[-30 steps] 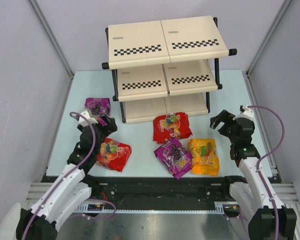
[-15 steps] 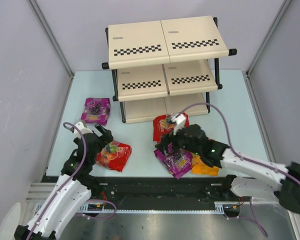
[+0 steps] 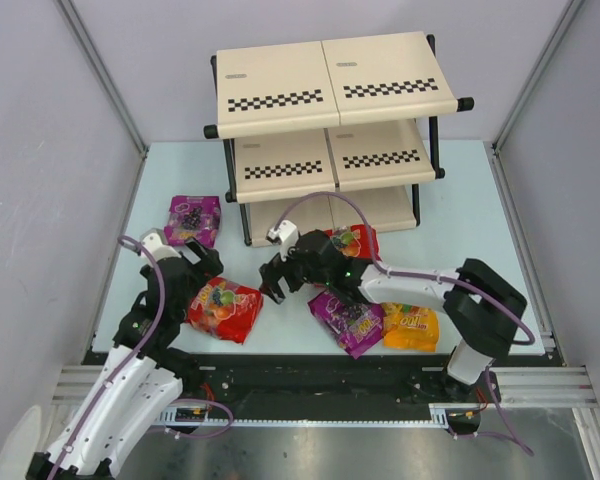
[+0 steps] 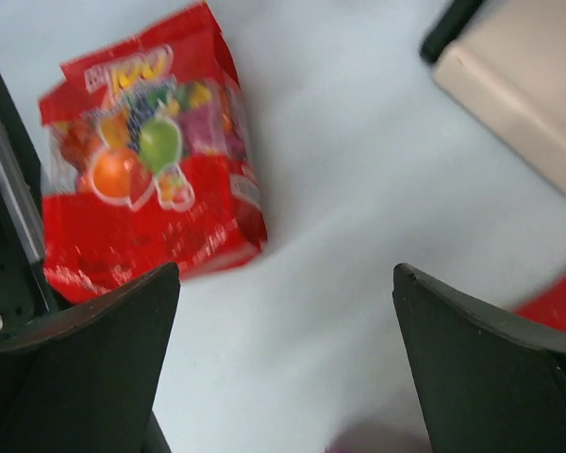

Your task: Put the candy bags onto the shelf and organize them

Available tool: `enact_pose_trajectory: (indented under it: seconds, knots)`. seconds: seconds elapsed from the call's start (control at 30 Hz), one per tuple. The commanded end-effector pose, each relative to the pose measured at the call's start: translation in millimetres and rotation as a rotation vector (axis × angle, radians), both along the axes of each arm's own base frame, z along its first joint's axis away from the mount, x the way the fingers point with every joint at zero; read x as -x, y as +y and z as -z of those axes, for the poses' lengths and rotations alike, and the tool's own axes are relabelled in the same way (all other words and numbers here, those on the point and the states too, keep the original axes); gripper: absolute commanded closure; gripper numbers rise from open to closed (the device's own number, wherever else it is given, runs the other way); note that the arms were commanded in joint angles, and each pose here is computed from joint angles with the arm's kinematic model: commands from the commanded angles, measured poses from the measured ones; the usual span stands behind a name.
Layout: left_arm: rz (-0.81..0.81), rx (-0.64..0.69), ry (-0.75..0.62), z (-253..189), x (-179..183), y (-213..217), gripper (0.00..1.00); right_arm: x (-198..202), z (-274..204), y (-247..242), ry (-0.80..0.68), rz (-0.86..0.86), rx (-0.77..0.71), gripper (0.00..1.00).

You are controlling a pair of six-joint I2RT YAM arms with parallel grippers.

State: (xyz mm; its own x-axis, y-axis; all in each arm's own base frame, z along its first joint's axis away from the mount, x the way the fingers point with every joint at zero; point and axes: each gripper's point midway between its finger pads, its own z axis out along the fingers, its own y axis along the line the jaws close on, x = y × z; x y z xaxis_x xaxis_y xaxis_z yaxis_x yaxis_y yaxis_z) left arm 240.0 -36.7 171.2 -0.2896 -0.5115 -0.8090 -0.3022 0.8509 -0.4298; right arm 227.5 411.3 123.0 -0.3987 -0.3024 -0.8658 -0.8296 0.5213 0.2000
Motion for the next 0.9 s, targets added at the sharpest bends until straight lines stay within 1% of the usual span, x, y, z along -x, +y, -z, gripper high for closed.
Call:
enact_pose_trajectory:
  seconds: [0.0,0.07,0.1,0.3,0.53,0.63,0.73,0.8,0.87]
  knots:
    - [0.031,-0.011,-0.036,-16.1,-0.9,-2.7,0.0,-11.1,-22.4,43.2,-0.033,-0.113,-0.105,0.0]
    - [0.033,-0.016,-0.038,-18.4,-0.6,-2.2,0.0,-17.5,-27.0,53.7,-0.023,-0.134,-0.135,0.0]
    - [0.04,-0.024,-0.03,-16.9,0.3,-2.4,0.0,-14.9,-15.0,59.3,0.017,-0.161,-0.133,0.0]
    - [0.044,-0.02,-0.019,-12.7,9.4,-0.3,0.0,-11.5,6.5,88.6,0.09,-0.248,-0.139,0.0]
    - [0.042,-0.002,-0.038,-15.0,15.2,1.1,0.0,2.2,30.6,103.1,0.168,-0.308,-0.129,0.01]
    - [0.042,-0.006,-0.027,-12.8,15.1,1.2,0.0,14.7,33.8,104.9,0.195,-0.354,-0.128,0.07]
    - [0.055,-0.001,-0.025,-11.5,14.1,-1.8,0.0,28.7,35.7,105.8,0.229,-0.412,-0.133,0.19]
    - [0.06,0.005,-0.02,-8.7,13.9,-3.4,0.0,35.4,37.5,105.6,0.253,-0.439,-0.136,0.21]
    - [0.063,0.008,-0.015,-6.6,14.5,-4.2,0.0,41.0,41.0,104.4,0.272,-0.461,-0.13,0.27]
